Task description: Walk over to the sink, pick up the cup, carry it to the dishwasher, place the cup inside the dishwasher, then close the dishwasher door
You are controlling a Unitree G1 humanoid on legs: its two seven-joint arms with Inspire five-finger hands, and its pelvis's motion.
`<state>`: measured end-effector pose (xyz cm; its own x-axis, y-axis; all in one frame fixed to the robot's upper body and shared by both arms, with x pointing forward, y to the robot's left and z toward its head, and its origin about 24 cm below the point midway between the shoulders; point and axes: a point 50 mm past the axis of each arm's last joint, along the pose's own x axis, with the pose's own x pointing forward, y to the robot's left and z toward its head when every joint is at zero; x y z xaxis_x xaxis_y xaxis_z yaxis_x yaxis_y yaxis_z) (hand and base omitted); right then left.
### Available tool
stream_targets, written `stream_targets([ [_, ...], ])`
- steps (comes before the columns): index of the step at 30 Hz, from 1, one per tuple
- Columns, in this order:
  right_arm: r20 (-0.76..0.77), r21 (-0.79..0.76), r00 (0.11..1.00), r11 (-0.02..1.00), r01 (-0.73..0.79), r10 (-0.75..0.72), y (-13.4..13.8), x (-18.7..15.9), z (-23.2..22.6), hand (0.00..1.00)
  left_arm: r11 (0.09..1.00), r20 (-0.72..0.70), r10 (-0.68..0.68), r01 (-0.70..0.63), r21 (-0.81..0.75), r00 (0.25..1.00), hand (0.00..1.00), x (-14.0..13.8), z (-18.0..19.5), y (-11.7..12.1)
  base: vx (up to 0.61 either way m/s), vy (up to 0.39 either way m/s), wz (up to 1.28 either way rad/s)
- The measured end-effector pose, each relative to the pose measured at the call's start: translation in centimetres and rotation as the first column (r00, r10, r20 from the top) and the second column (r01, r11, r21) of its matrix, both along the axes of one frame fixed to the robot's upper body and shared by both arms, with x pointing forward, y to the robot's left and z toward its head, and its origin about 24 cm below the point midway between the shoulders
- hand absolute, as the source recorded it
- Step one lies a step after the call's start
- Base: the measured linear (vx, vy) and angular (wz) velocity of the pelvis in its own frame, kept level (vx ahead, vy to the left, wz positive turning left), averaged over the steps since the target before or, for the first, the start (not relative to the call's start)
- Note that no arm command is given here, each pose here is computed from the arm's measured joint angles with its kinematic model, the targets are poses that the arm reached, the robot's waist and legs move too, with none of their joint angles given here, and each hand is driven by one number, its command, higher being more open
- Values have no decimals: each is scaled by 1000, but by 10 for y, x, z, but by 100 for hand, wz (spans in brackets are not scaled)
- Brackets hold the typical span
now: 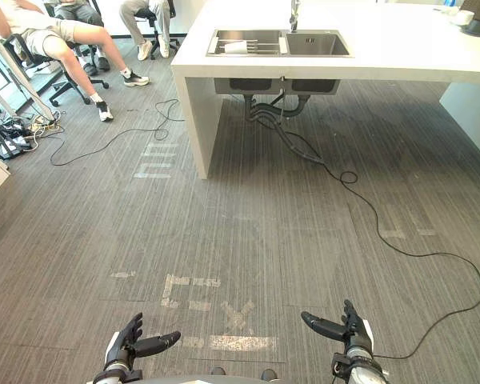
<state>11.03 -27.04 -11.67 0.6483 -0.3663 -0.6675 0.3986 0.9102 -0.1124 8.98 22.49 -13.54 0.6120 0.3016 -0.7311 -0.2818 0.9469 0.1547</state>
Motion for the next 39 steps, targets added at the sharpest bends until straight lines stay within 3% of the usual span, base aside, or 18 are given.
stream_targets([
  [9, -17, 45, 997, 996, 74, -73, 1, -2, -7, 100, 1000, -16, 2, -2, -19, 1000, 100, 0, -4, -6, -3, -1, 1],
  [39, 30, 50, 996, 995, 88, -89, 3, 15, -1, 100, 1000, 36, -8, 9, -7, 999, 100, 10, 3, -5, -5, 1, -8],
])
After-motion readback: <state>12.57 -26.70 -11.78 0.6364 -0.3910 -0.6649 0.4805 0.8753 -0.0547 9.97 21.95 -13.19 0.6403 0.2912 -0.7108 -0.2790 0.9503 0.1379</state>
